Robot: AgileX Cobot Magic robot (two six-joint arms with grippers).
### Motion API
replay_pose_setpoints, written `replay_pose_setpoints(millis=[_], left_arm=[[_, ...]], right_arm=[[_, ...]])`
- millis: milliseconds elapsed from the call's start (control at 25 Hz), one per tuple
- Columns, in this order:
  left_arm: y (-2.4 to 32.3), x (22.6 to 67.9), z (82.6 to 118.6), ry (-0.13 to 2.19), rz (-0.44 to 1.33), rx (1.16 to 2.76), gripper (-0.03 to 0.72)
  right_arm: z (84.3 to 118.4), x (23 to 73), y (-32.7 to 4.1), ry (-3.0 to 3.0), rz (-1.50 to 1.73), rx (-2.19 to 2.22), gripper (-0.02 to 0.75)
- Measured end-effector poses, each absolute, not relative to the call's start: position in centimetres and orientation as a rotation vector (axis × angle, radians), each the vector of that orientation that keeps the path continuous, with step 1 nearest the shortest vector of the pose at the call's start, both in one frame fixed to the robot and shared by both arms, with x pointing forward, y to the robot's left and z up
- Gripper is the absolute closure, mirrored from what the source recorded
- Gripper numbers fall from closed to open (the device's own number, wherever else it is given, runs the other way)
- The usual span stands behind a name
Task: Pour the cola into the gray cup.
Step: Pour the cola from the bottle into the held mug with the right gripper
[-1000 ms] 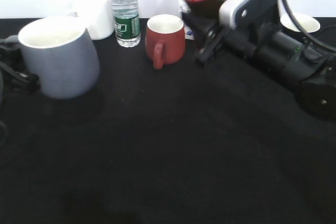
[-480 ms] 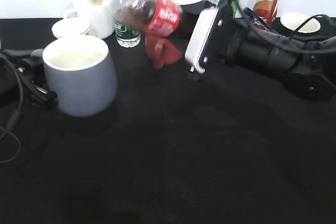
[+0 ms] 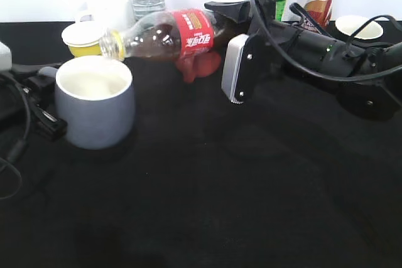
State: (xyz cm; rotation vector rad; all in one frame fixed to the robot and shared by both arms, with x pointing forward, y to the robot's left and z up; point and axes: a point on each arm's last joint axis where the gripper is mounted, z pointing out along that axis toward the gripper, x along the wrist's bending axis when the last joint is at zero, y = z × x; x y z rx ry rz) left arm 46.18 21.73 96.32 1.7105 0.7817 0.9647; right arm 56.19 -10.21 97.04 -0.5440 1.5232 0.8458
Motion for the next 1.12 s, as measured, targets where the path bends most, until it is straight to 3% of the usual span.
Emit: replay_pose_setpoints(millis=[1120], left_arm=[[21.66, 46.09, 95.83, 0.769, 0.951, 1.772, 0.627]], right_arm=[[97.87, 56.32, -10.34, 1.362, 0.693, -0.636, 0.353]])
